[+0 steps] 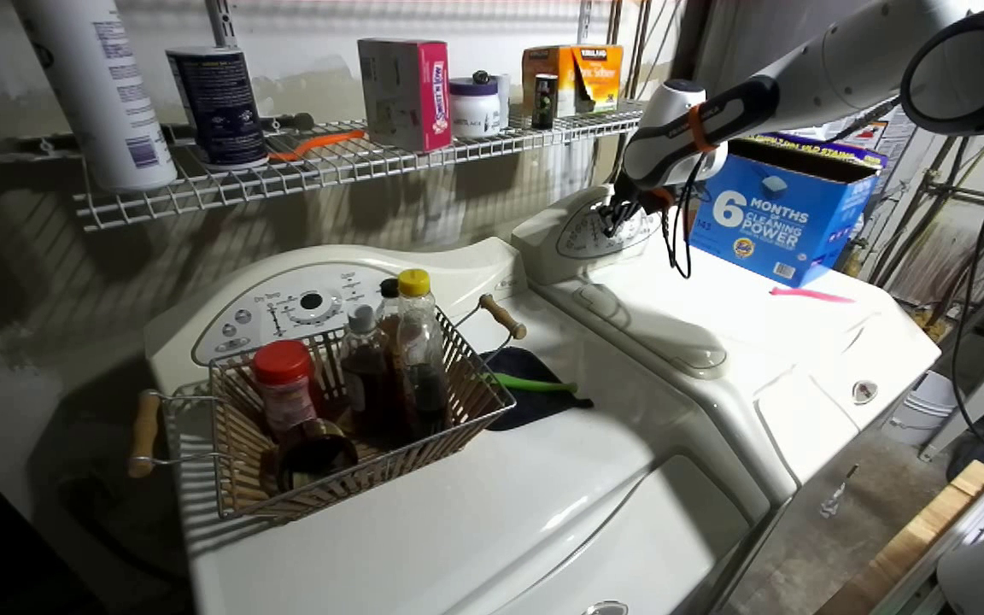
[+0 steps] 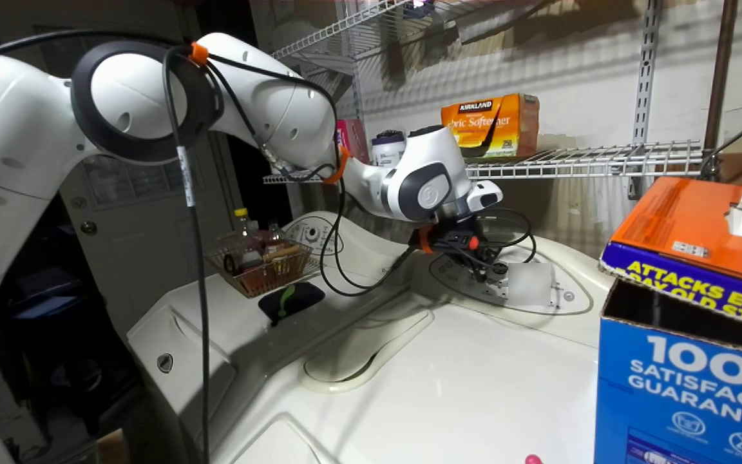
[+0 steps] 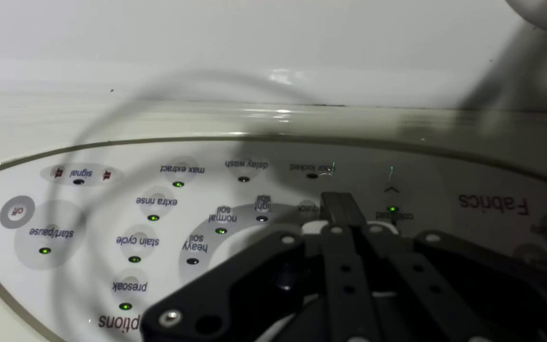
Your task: Press the third button from the left on the circular middle button display on the washing machine
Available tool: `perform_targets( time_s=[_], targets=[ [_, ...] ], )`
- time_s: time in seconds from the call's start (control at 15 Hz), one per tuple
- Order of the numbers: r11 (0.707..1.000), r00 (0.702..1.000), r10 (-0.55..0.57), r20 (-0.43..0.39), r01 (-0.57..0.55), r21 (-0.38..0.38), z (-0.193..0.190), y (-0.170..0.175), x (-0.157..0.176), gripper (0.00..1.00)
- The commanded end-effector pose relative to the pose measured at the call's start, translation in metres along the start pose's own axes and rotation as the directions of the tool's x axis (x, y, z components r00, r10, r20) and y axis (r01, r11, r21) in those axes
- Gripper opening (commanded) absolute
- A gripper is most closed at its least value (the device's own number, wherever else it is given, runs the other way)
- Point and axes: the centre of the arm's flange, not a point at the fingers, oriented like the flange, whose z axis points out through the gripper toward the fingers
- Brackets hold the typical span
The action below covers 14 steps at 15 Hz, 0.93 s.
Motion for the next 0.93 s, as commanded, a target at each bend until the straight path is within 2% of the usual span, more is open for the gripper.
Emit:
perform_targets(
  time_s=[0.0, 0.4, 0.87],
  targets=[
    [1.0, 1.0, 0.014, 0.002, -0.014, -0.005, 0.007, 0.002, 0.014, 0.0],
    [0.998, 0.998, 0.055, -0.006, -0.055, -0.011, 0.011, 0.002, 0.017, 0.0],
    [0.98, 0.979, 0.198, -0.048, -0.199, -0.022, 0.02, -0.001, 0.023, 0.0]
  ],
)
